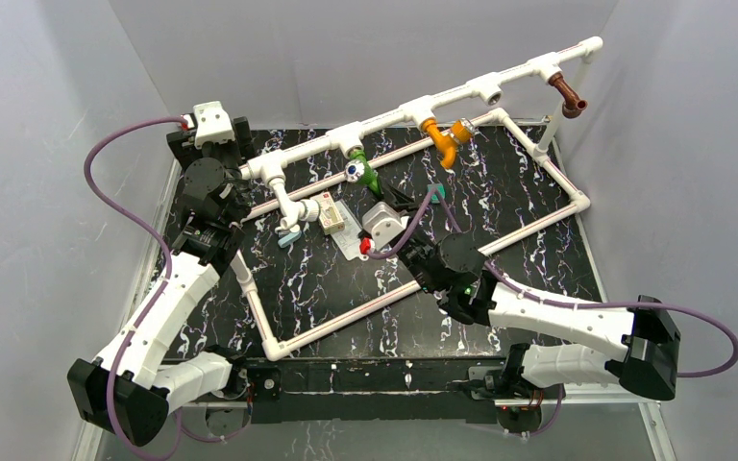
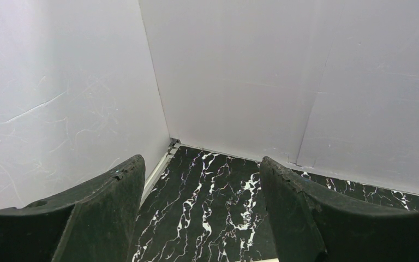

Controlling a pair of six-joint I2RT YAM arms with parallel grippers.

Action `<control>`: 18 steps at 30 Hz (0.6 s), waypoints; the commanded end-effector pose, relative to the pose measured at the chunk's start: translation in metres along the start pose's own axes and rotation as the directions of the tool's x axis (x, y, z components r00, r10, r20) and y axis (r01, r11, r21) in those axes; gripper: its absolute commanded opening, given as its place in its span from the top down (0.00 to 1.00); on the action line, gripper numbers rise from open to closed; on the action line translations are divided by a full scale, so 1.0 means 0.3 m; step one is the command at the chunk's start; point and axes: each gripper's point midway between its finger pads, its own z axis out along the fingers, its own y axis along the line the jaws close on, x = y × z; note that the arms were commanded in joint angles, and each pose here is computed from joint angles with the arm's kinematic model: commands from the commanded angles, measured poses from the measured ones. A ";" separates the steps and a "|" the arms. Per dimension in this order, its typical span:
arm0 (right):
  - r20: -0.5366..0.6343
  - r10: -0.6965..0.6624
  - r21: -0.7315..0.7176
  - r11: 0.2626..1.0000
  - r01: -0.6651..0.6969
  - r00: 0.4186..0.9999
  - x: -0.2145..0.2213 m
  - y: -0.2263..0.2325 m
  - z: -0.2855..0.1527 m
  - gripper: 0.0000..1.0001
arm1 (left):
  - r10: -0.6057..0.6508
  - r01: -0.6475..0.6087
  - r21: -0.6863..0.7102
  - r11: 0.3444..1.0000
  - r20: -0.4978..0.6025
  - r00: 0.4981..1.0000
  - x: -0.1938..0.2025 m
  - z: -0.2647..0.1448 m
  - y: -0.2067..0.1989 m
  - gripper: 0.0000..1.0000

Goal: Install the water faucets

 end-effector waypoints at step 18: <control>0.067 0.348 0.137 0.925 -0.354 0.935 -0.079 -0.069 0.035 0.99 | 0.406 -0.317 0.268 0.910 -0.410 0.817 0.580 -0.138 -0.092 0.26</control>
